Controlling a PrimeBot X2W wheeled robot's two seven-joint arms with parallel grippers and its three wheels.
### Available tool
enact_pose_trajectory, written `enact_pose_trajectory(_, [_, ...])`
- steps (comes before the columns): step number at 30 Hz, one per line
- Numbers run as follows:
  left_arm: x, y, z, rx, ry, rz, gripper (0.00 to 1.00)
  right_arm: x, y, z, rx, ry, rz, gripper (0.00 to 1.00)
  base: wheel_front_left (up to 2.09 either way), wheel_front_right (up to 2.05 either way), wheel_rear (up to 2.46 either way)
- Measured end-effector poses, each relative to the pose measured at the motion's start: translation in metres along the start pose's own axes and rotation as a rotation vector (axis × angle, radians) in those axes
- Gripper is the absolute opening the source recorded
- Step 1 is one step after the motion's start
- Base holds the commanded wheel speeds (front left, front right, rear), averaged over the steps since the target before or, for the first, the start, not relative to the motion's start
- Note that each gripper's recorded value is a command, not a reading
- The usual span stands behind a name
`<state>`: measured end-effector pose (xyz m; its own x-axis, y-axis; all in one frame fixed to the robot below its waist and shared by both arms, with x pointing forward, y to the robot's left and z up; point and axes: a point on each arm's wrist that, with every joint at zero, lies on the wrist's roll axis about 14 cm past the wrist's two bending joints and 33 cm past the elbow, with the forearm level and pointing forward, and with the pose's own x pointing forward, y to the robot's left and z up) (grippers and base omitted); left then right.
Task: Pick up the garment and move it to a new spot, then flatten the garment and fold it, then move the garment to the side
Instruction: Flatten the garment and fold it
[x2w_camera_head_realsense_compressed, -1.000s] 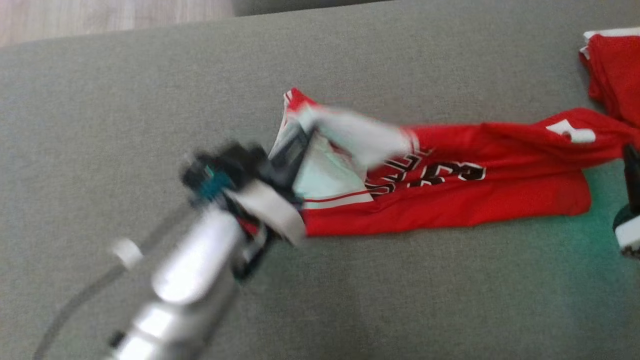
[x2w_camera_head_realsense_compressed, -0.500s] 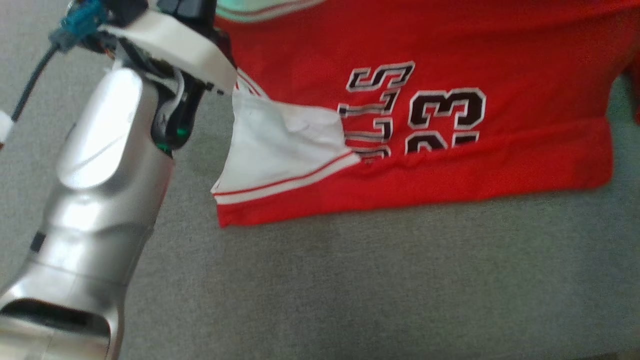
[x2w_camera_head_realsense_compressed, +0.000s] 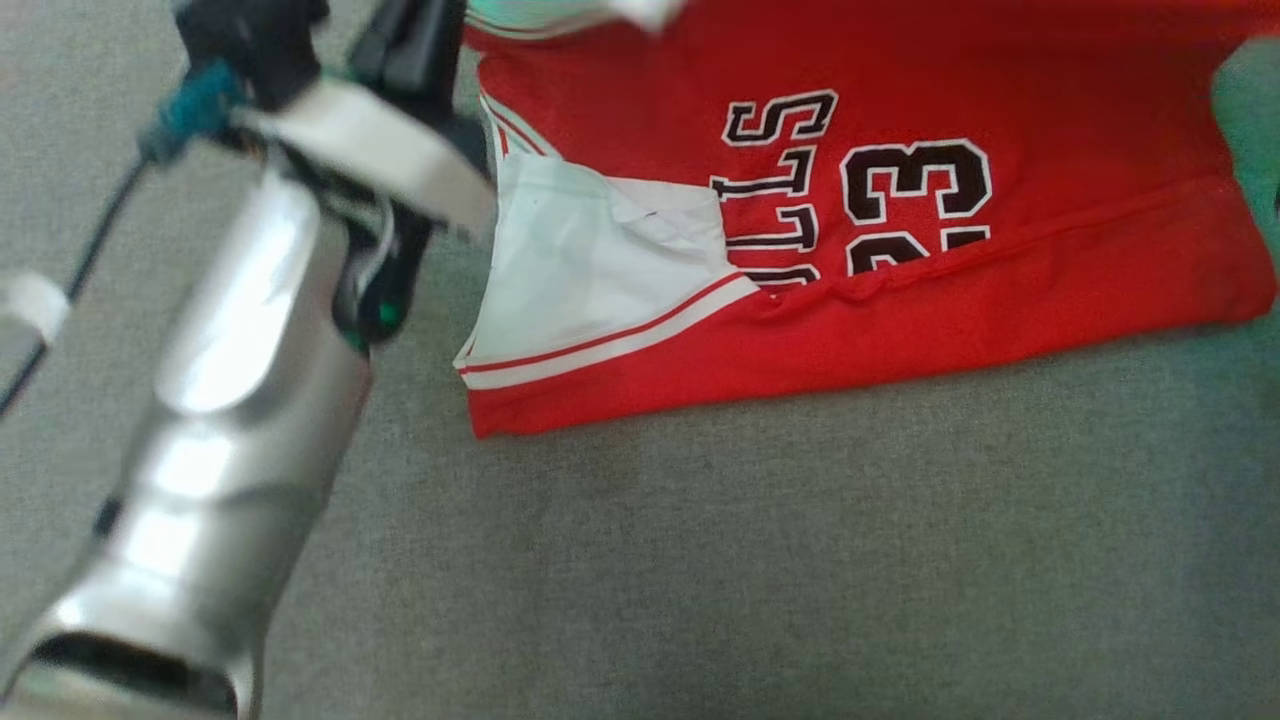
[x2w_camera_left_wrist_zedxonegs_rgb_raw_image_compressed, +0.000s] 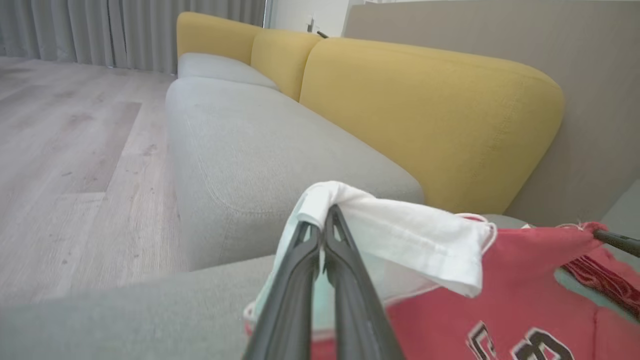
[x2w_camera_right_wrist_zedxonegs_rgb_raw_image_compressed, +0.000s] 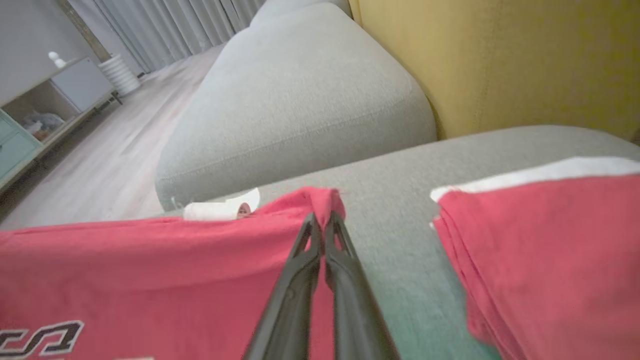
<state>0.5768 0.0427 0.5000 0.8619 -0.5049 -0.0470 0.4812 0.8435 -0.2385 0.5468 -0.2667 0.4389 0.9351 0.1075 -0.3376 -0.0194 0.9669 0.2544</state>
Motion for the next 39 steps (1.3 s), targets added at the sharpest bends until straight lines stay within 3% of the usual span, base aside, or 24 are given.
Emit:
enact_pose_trajectory(20, [-0.108, -0.033, -0.096, -0.178, 0.178, 0.071, 0.0, -0.055, -0.023, -0.084, 0.03, 0.197, -0.043, 0.0, 0.0, 0.0, 0.0])
enact_pose_trajectory(21, [-0.109, -0.033, -0.1, -0.182, 0.186, 0.079, 0.17, -0.055, -0.022, -0.089, 0.037, 0.207, -0.045, 0.29, 0.0, 0.0, 0.0])
enact_pose_trajectory(22, [-0.109, -0.034, -0.1, -0.183, 0.185, 0.081, 0.62, -0.055, -0.022, -0.092, 0.042, 0.212, -0.047, 0.79, 0.0, 0.0, 0.0])
enact_pose_trajectory(23, [-0.109, -0.033, -0.1, -0.179, 0.176, 0.09, 1.0, -0.055, -0.021, -0.094, 0.05, 0.213, -0.048, 1.0, 0.0, 0.0, 0.0])
enact_pose_trajectory(28, [-0.108, -0.03, -0.083, -0.083, 0.058, 0.151, 1.0, -0.055, -0.016, -0.086, 0.106, 0.111, -0.061, 1.0, 0.0, 0.0, 0.0])
enact_pose_trajectory(33, [-0.118, -0.031, -0.072, 0.037, -0.009, 0.247, 1.0, -0.078, -0.022, -0.094, 0.14, 0.045, -0.103, 1.0, 0.0, 0.0, 0.0])
enact_pose_trajectory(39, [-0.14, -0.043, -0.03, 0.156, -0.152, 0.33, 1.0, -0.089, -0.021, -0.098, 0.157, 0.006, -0.123, 1.0, 0.0, 0.0, 0.0])
